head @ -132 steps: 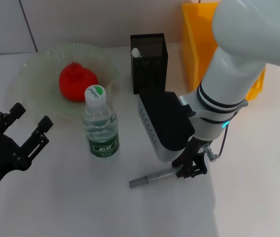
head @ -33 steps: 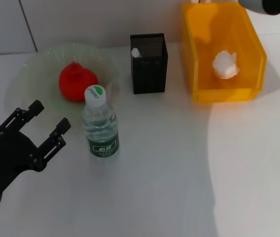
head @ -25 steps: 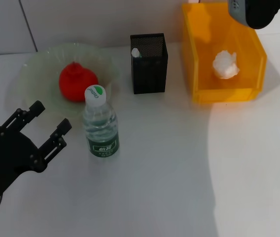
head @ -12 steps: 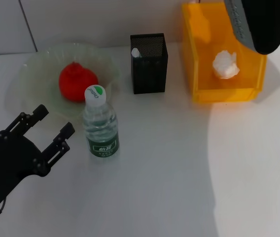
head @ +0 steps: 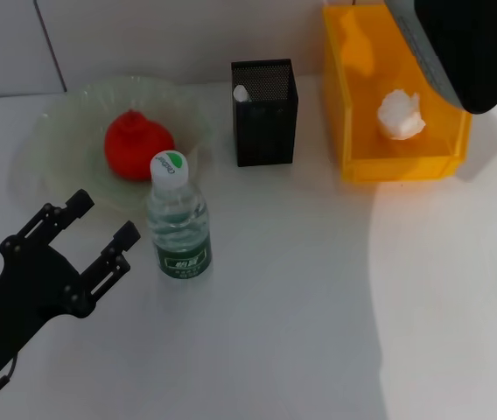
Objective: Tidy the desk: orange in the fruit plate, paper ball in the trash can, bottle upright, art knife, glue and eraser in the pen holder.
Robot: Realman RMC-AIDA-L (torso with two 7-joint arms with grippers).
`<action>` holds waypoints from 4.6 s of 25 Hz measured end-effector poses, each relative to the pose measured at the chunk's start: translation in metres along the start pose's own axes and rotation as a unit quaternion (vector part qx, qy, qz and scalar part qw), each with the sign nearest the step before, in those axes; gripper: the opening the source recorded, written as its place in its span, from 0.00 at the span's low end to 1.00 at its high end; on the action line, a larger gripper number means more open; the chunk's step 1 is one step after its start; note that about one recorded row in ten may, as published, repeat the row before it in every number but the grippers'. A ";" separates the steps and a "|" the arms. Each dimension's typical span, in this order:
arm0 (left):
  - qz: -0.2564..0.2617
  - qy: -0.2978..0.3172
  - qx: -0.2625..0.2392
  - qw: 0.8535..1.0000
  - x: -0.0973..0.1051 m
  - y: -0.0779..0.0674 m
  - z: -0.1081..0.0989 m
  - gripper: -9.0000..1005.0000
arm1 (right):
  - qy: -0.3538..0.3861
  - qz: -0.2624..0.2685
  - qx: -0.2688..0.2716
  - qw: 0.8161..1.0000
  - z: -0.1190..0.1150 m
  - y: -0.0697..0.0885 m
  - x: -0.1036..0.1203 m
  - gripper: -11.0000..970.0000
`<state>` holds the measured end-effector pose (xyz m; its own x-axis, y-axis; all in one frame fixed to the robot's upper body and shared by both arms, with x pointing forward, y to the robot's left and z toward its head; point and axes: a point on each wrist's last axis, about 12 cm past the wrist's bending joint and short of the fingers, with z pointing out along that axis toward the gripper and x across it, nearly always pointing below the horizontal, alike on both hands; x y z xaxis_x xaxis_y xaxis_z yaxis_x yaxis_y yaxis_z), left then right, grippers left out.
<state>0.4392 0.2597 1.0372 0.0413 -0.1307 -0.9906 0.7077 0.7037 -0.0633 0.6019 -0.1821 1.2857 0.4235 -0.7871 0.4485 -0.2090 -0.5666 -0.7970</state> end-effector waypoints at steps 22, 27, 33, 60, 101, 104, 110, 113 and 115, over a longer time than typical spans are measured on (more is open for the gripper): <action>-0.017 -0.004 -0.007 1.000 0.002 0.000 0.001 0.69 | 0.001 -0.119 0.017 0.993 0.045 0.023 -0.008 0.14; -0.018 -0.003 -0.008 1.000 0.002 0.000 0.000 0.69 | 0.000 -0.151 0.028 0.988 0.056 0.027 -0.014 0.14; -0.018 -0.002 -0.009 1.000 0.003 0.000 0.000 0.69 | 0.008 -0.185 0.040 0.982 0.066 0.034 -0.015 0.13; -0.022 -0.003 -0.011 1.000 0.004 0.000 -0.002 0.69 | 0.000 -0.229 0.047 0.972 0.087 0.059 -0.031 0.13; -0.039 0.000 -0.010 0.999 0.005 0.004 0.003 0.69 | 0.014 -0.246 0.103 0.964 0.095 0.083 -0.044 0.15; -0.040 0.001 -0.010 0.999 0.006 0.004 0.003 0.69 | 0.018 -0.258 0.111 0.960 0.095 0.090 -0.046 0.16; -0.040 0.001 -0.006 0.999 0.006 0.005 0.006 0.69 | 0.030 -0.277 0.126 0.952 0.096 0.095 -0.046 0.17; -0.040 0.001 -0.006 0.999 0.006 0.005 0.006 0.69 | 0.032 -0.276 0.133 0.951 0.095 0.094 -0.048 0.17; -0.040 0.001 -0.006 0.999 0.006 0.005 0.006 0.69 | 0.030 -0.277 0.132 0.951 0.094 0.094 -0.049 0.17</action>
<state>0.4472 0.2582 1.0319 -0.0158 -0.1851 -0.9826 0.7006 0.6991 -0.1430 0.6444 -0.1738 1.1505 0.3518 -0.4031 0.8448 0.2628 -0.8237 -0.5025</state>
